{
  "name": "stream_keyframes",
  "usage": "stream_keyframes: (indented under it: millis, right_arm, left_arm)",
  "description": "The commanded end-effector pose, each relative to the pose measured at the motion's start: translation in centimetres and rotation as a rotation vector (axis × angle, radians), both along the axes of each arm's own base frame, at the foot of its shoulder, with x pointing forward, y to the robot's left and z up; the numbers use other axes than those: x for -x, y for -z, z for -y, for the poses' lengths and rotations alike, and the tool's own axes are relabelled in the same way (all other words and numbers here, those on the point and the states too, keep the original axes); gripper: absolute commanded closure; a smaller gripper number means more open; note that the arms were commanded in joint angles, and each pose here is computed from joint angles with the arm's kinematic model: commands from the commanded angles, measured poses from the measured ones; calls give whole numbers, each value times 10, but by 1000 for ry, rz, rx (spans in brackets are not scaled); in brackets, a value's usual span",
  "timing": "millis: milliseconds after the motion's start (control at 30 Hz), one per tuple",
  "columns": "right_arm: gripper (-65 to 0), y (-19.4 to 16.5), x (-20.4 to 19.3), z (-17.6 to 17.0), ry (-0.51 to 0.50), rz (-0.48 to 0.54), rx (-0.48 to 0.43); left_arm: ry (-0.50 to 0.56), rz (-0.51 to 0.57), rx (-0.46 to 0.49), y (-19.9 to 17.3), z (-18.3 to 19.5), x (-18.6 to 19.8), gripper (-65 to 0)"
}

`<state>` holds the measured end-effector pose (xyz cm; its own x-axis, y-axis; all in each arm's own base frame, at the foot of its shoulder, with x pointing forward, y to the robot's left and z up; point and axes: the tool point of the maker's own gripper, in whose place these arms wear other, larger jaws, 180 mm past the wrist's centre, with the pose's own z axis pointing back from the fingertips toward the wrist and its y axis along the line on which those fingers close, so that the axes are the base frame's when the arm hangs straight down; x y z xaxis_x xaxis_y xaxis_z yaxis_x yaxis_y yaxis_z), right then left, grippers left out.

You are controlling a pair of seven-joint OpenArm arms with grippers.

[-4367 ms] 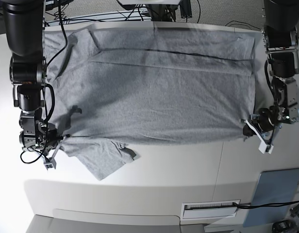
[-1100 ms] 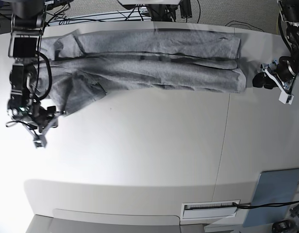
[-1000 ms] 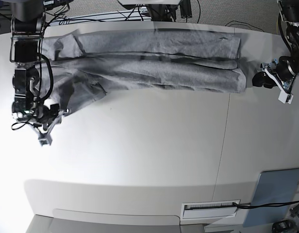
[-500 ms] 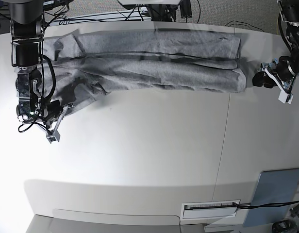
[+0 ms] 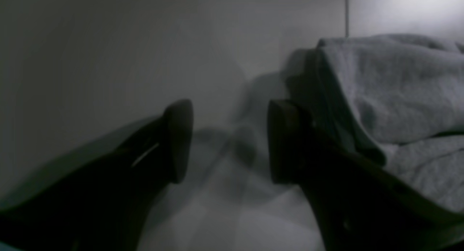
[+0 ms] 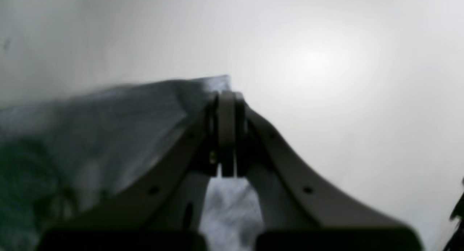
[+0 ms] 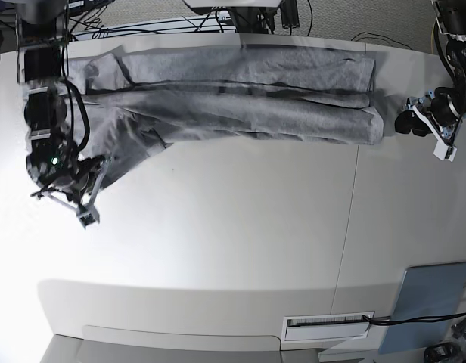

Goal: Fold the T-shirt properly
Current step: 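Release the hem and move the right gripper to the sleeve end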

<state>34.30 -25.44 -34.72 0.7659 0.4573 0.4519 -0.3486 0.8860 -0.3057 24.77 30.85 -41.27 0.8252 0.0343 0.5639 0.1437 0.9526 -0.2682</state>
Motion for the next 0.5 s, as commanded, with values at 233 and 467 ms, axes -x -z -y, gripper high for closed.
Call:
stream_keyframes:
  millis: [233, 467]
  right_arm:
    - [0, -13, 54, -28, -95, 53, 55]
    - [0, -23, 121, -67, -202, 50, 41]
  left_arm:
    - [1, 48, -13, -15, -8, -11, -339]
    - [1, 48, -14, -15, -8, -11, -339]
